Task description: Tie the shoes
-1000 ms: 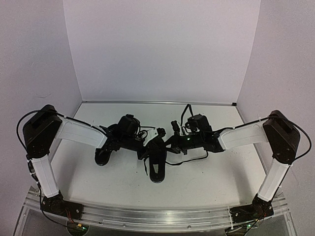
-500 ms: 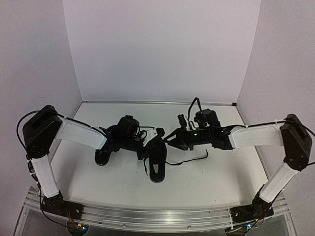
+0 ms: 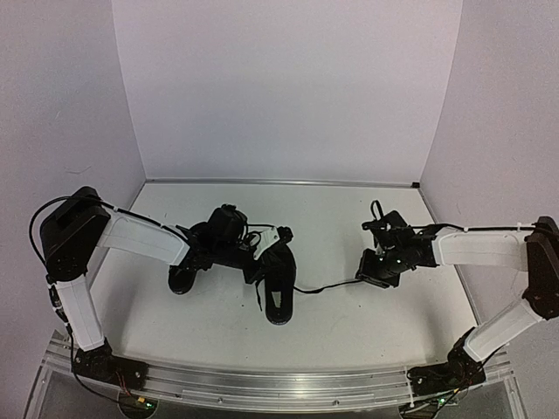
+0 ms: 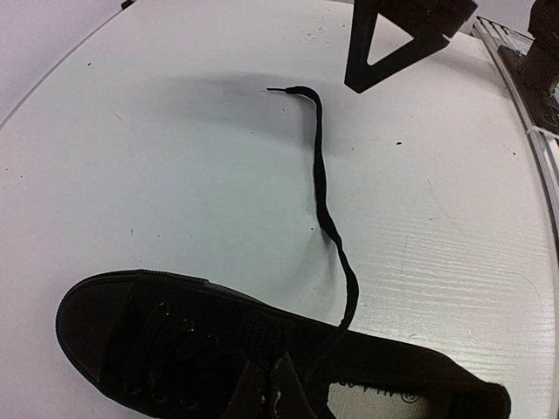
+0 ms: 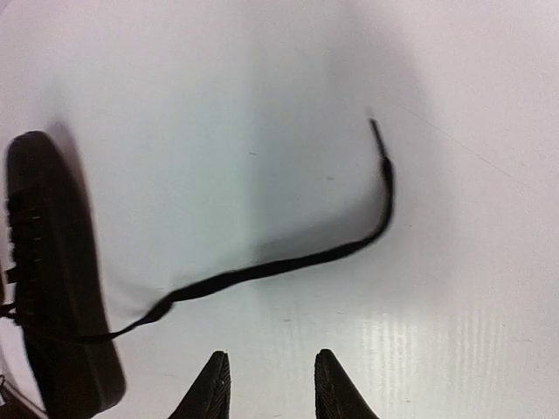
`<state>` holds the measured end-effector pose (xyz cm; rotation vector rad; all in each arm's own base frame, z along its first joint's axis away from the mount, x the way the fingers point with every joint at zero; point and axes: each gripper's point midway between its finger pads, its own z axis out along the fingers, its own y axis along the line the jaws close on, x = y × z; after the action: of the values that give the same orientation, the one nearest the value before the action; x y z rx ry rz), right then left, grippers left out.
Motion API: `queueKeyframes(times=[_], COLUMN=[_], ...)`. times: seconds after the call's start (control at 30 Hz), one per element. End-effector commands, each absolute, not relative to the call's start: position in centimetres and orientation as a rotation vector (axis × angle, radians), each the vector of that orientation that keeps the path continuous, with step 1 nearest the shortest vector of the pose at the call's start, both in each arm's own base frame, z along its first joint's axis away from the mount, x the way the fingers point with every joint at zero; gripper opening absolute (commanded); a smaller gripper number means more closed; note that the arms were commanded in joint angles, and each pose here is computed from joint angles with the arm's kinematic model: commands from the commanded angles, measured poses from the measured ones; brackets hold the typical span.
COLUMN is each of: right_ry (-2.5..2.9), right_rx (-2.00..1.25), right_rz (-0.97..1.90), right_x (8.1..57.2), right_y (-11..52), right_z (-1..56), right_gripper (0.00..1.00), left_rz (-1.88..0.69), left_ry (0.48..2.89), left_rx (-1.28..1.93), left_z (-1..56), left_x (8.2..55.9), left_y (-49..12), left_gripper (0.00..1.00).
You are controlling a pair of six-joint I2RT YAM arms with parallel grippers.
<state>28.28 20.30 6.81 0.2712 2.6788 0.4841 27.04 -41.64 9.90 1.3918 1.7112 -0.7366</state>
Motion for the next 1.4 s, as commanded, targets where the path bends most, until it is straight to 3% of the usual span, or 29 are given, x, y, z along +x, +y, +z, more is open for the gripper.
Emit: queueKeyframes(times=[0.0, 0.1, 0.53, 0.77, 0.9, 1.0, 1.2, 1.37], right_ry=[2.703, 2.681, 2.684, 2.707, 2.695, 2.698, 2.644, 2.475], right_rx=[0.443, 0.507, 0.551, 0.544, 0.544, 0.553, 0.464, 0.222], right_rz=[0.253, 0.205, 0.277, 0.304, 0.317, 0.35, 0.434, 0.678], right_x=[27.9, 28.4, 31.6, 32.5, 33.3, 33.7, 35.7, 40.2], right_y=[17.1, 16.4, 18.5, 19.7, 20.1, 20.3, 21.7, 26.8], right_z=[4.3, 4.0, 1.8, 0.4, 0.7, 1.0, 3.6, 10.9], right_gripper=[0.33, 0.52, 0.48, 0.35, 0.2, 0.0, 0.0, 0.0], left_rz=[-0.734, -0.74, -0.742, -0.719, -0.712, -0.705, -0.698, -0.698], left_ry=[1.609, 1.603, 1.562, 1.549, 1.537, 1.535, 1.526, 1.508], left_rx=[1.376, 1.375, 1.403, 1.42, 1.425, 1.43, 1.438, 1.442], left_z=[12.8, 12.9, 12.6, 12.4, 12.4, 12.3, 12.3, 12.3], left_x=[26.9, 26.8, 26.3, 26.0, 25.9, 26.0, 25.8, 25.7], left_y=[-41.9, -42.0, -42.3, -42.1, -42.1, -42.0, -41.9, -41.9], left_gripper=[0.0, 0.0, 0.0, 0.0, 0.0, 0.0, 0.0, 0.0])
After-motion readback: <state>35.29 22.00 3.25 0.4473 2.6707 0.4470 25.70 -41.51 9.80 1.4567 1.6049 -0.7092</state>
